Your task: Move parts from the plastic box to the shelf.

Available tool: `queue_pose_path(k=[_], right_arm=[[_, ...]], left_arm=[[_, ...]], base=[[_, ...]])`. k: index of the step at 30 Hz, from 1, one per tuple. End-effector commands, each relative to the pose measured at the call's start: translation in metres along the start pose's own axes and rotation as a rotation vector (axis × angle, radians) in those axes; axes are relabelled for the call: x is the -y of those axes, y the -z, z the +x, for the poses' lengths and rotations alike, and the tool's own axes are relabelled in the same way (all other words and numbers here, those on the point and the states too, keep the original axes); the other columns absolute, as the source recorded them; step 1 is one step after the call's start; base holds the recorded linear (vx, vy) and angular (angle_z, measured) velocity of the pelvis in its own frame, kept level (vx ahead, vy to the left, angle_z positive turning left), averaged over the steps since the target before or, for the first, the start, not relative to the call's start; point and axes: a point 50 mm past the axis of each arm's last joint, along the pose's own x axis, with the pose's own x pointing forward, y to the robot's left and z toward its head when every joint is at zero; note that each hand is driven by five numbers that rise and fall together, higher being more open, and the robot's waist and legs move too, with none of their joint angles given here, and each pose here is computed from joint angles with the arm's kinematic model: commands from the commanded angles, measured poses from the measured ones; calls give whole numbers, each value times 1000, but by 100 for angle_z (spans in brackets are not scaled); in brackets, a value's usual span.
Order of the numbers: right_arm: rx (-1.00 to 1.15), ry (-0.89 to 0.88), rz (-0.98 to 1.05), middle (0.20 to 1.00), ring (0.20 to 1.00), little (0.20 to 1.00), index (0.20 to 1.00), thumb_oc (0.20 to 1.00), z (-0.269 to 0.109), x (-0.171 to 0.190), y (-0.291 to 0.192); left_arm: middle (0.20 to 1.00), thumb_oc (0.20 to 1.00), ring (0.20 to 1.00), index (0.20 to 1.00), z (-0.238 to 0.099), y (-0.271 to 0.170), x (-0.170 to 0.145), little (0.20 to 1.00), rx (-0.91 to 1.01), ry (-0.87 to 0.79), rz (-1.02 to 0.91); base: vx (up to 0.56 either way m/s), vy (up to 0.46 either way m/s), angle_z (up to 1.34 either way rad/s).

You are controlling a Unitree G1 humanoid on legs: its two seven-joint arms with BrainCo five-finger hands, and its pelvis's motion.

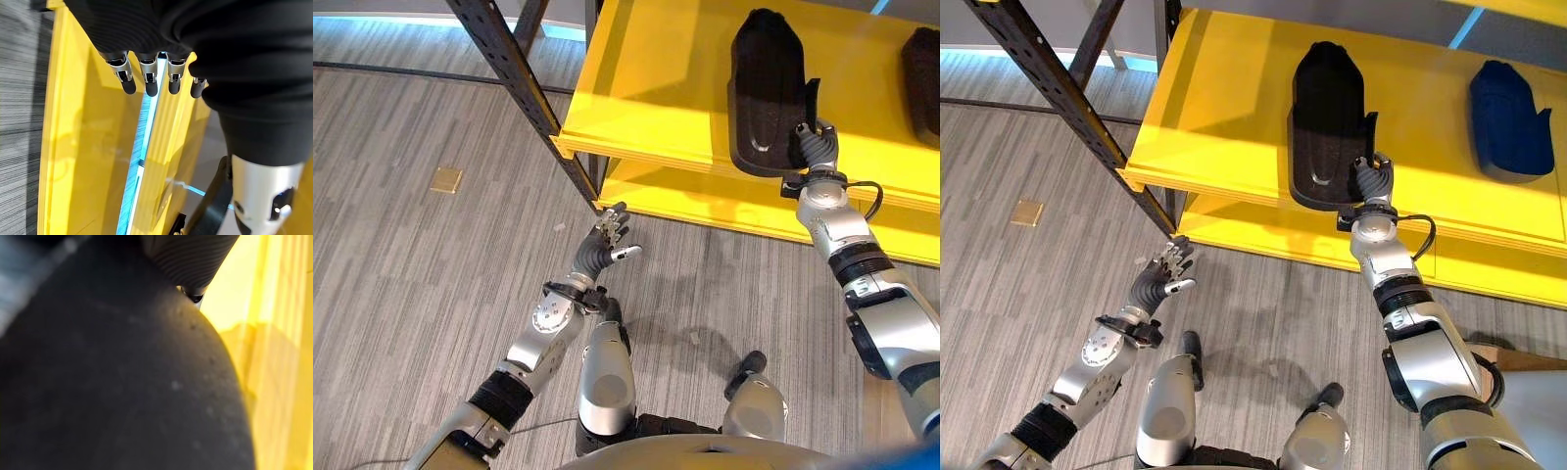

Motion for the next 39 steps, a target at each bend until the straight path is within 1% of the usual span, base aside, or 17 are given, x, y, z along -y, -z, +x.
queue_pose_path(k=[1,6,10,14,15,19,22,27,32,35,39], right_arm=[[142,47,37,200,200,200,200,200,12,21,-42],[72,39,56,200,200,200,200,200,8,13,-23],[72,46,61,200,200,200,200,200,8,9,-19],[45,58,70,200,200,200,200,200,8,28,-9],[57,53,47,200,200,200,200,200,8,35,-7],[27,69,6,200,200,200,200,200,10,40,-4],[13,76,-39,200,200,200,200,200,14,47,-5],[7,110,-47,200,200,200,200,200,17,52,-9],[15,88,-48,200,200,200,200,200,18,48,-10],[10,60,-46,200,200,200,200,200,16,42,-8],[-10,38,-92,200,200,200,200,200,11,38,6]], left_arm=[[1000,1000,1000,1000,-12,-6,13,1000,64,53,-18],[1000,1000,1000,1000,-17,-1,12,1000,24,43,-2],[1000,1000,1000,1000,-14,1,9,1000,26,24,12],[1000,1000,1000,1000,-18,4,7,1000,11,24,44],[1000,1000,1000,1000,-23,3,3,1000,34,-5,26],[1000,1000,1000,1000,-30,7,0,1000,36,-25,-10],[1000,1000,1000,1000,-31,12,5,1000,18,-3,-35],[1000,1000,1000,1000,-29,14,11,1000,9,20,-49],[1000,1000,1000,1000,-28,14,15,1000,10,43,-48],[1000,1000,1000,1000,-24,7,18,1000,53,49,-29],[1000,1000,1000,1000,-20,-4,8,1000,111,-45,-39]], base=[[127,286,-31],[143,53,-26],[76,-207,8],[143,-271,65],[84,-249,65],[182,-152,-7],[173,-108,8],[118,-92,15],[83,-102,-1],[54,-149,-12],[126,-192,-12]])
